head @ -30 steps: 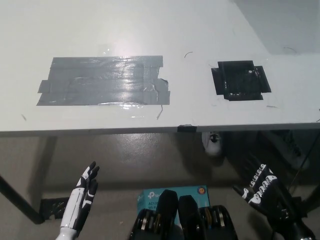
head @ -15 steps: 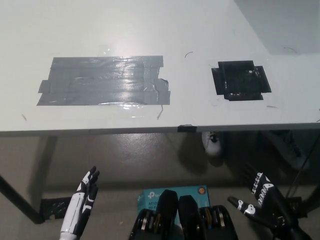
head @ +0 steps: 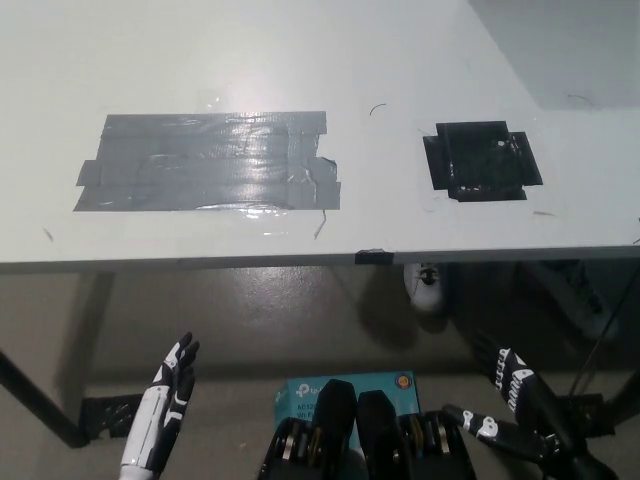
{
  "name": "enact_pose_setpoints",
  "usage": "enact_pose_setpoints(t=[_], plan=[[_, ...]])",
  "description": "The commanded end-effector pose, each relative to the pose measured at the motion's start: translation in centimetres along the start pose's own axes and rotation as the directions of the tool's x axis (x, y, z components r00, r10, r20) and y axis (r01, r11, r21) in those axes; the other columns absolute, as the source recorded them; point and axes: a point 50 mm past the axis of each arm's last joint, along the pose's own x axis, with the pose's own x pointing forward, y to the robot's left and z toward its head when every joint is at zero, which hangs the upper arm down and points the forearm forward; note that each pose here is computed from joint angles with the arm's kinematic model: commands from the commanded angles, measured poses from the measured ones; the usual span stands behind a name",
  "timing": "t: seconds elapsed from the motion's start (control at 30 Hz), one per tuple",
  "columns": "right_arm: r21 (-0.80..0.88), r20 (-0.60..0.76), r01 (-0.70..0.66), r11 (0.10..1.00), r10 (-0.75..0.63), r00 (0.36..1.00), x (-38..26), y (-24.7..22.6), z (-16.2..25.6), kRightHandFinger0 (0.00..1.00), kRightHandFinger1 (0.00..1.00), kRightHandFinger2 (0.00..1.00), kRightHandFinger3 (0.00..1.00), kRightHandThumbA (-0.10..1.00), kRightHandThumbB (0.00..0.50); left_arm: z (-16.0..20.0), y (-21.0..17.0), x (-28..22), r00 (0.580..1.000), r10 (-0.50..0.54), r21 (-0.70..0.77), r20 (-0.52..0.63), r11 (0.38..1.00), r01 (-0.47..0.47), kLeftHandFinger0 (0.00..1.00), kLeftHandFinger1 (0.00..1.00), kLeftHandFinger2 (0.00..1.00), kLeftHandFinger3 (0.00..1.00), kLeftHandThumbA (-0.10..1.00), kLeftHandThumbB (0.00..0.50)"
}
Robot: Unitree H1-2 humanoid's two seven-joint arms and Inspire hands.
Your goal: A grey duster is kept infront of the robot in the middle of the table and the robot extends its right arm to grab the duster, picks it up and hands it to a person
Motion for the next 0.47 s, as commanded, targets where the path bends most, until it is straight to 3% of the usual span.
enact_pose_setpoints(t=[0.0,0.43], plan=[[-0.055,0.034,-0.042,0.998,0.044,0.998,0.36,-0.06,0.84,1.00,1.00,1.00,1.00,0.99,0.377,0.05,0.32,-0.63,1.000,0.003,0.004,0.029,1.000,-0.003,1.00,1.00,1.00,1.00,1.00,0.356],[-0.083,0.014,-0.047,0.995,0.048,0.999,-0.29,-0.24,0.48,1.00,1.00,1.00,1.00,1.00,0.371,0.08,0.00,-0.83,1.000,-0.006,0.004,0.022,1.000,0.006,1.00,1.00,1.00,1.00,0.99,0.363]])
